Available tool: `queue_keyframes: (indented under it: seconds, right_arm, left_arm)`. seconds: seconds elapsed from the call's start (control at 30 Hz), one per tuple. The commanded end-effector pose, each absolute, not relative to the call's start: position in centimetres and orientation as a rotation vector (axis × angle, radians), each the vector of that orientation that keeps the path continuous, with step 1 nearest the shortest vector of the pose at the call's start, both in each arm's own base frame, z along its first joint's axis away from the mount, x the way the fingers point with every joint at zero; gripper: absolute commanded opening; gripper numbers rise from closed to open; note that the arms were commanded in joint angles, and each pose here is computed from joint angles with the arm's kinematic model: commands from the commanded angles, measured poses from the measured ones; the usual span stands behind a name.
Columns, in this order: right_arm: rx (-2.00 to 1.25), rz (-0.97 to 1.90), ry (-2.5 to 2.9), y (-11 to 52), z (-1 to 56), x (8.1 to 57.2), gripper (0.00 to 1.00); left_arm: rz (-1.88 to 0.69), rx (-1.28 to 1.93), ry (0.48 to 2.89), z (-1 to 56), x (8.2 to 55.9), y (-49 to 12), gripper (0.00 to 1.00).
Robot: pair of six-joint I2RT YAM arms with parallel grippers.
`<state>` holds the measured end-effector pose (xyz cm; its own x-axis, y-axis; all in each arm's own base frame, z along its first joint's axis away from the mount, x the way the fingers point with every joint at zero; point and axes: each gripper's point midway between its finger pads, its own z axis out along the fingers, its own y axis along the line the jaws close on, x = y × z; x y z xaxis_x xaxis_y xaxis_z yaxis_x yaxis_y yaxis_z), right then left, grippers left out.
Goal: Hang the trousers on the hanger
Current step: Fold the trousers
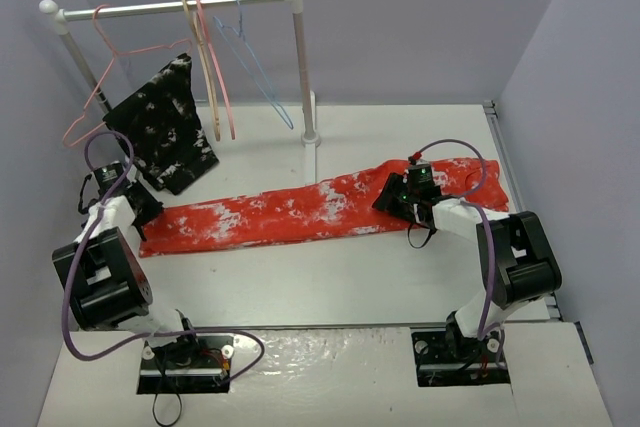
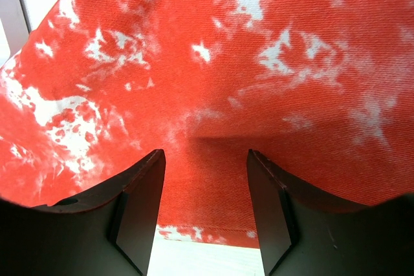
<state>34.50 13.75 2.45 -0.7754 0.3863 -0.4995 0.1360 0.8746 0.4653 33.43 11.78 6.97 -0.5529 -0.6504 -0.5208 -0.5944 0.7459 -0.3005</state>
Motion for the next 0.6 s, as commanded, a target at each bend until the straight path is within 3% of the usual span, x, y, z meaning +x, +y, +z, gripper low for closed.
queue_keyframes:
  seconds: [0.0,0.17,0.57]
  right_arm:
    - [0.346,0.597,2.401,14.3,3.4,35.1,0.50]
    - [0.373,0.583,2.412,13.9,2.7,34.6,0.50]
    - [0.448,0.385,2.444,10.2,2.1,33.1,0.50]
  left_arm:
    - [-0.332,-0.818,2.275,7.5,37.2,9.4,0.12]
    - [-0.305,-0.865,2.341,4.7,36.6,9.9,0.03]
    - [0.205,-1.157,2.332,3.7,32.3,19.7,0.07]
